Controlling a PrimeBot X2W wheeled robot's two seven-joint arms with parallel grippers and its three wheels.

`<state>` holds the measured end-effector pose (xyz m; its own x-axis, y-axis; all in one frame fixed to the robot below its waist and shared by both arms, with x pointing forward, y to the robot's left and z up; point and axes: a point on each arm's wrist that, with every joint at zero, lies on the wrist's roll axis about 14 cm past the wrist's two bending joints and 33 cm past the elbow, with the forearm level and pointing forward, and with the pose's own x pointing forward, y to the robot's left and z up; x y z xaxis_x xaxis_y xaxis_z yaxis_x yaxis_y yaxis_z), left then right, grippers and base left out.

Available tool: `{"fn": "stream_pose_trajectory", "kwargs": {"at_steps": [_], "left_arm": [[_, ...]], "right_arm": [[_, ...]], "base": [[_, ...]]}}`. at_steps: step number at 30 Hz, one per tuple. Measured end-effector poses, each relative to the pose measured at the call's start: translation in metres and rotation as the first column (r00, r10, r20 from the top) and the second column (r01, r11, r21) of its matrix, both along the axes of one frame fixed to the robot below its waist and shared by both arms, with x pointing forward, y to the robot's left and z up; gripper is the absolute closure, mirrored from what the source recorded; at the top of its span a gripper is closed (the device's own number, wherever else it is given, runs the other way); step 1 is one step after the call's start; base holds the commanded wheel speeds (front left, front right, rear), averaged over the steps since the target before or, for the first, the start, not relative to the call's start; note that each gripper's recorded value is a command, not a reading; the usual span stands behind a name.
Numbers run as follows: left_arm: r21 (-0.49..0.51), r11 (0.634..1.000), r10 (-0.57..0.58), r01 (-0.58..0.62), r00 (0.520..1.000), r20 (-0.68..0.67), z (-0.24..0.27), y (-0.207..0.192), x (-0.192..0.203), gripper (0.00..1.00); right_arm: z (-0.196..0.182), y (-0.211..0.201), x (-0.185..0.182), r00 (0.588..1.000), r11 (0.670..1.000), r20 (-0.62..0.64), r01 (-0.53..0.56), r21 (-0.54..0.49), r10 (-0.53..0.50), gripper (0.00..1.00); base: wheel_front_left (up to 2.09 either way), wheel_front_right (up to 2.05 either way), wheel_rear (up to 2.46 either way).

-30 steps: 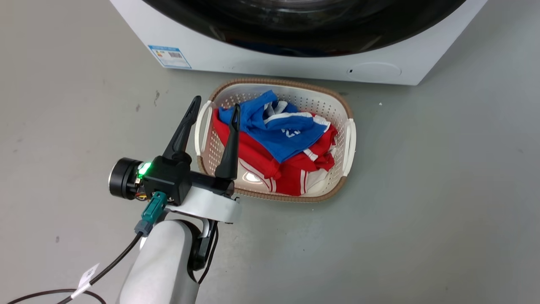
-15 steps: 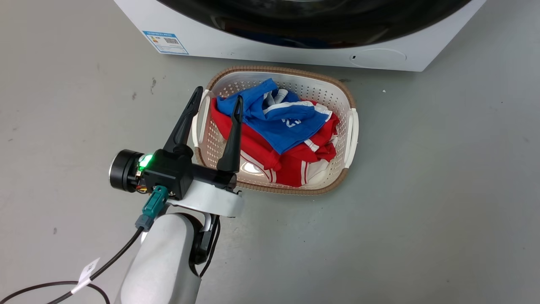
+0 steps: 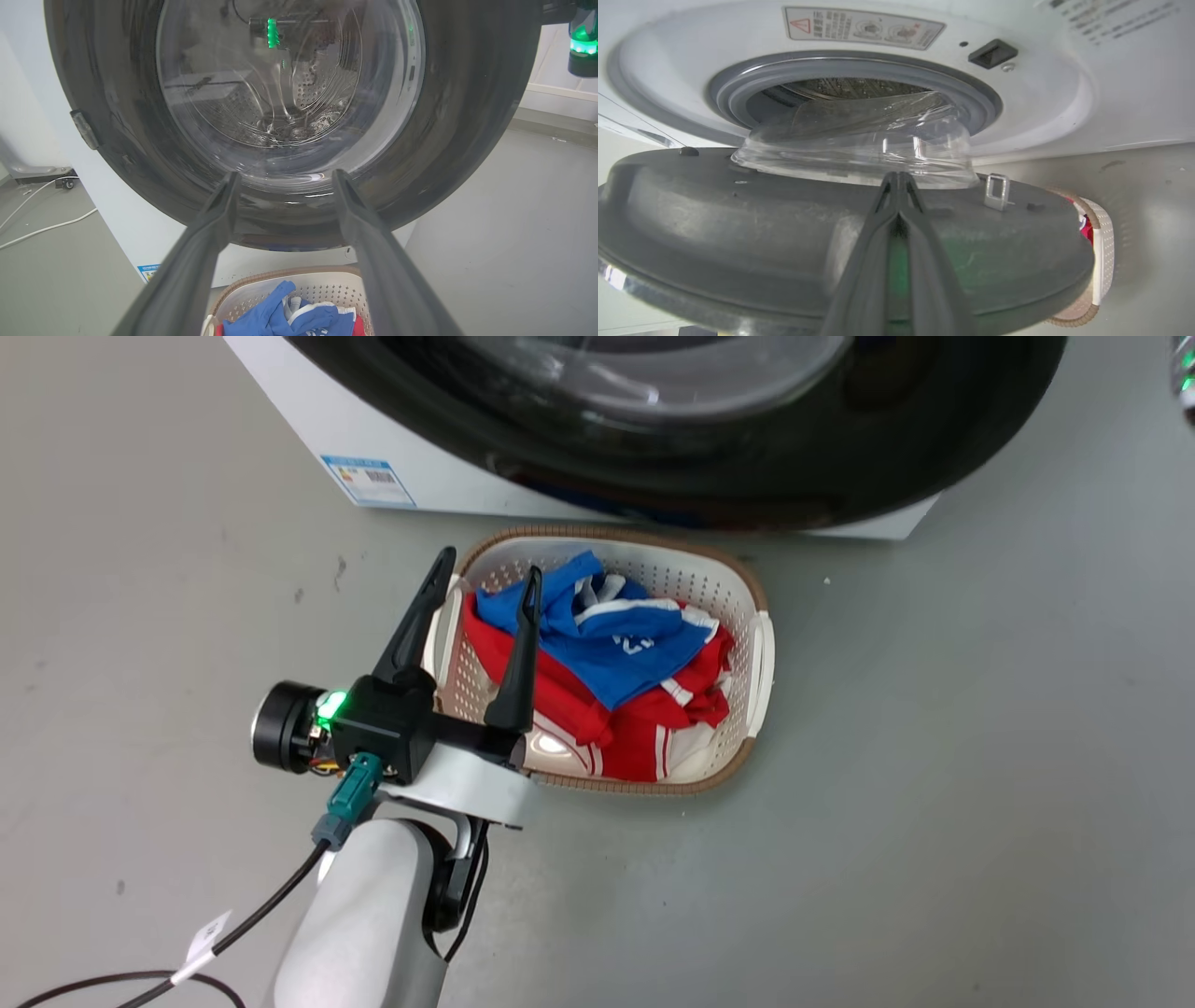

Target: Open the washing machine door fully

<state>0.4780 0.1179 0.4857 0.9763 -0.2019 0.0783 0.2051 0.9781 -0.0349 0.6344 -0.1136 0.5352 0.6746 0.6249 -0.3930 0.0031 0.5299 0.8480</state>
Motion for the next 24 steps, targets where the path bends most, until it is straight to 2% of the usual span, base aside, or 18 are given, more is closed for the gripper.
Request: {"fn": "stream_pose_trajectory", "kwargs": {"at_steps": [10, 24], "left_arm": [[-0.004, 1.0, -0.012, 0.012, 1.0, -0.013, 0.009, -0.002, -0.038, 0.0], [-0.009, 1.0, 0.009, -0.009, 1.0, 0.01, 0.027, 0.007, -0.091, 0.0]], "right_arm": [[0.001, 0.031, -0.066, 0.988, 0.989, -0.036, -0.149, 0.015, 0.149, 1.0], [-0.006, 0.081, -0.161, 0.942, 0.939, -0.046, -0.325, 0.11, 0.332, 1.0]], "base": [[0.0, 0.0, 0.0], [0.0, 0.0, 0.0]]}}
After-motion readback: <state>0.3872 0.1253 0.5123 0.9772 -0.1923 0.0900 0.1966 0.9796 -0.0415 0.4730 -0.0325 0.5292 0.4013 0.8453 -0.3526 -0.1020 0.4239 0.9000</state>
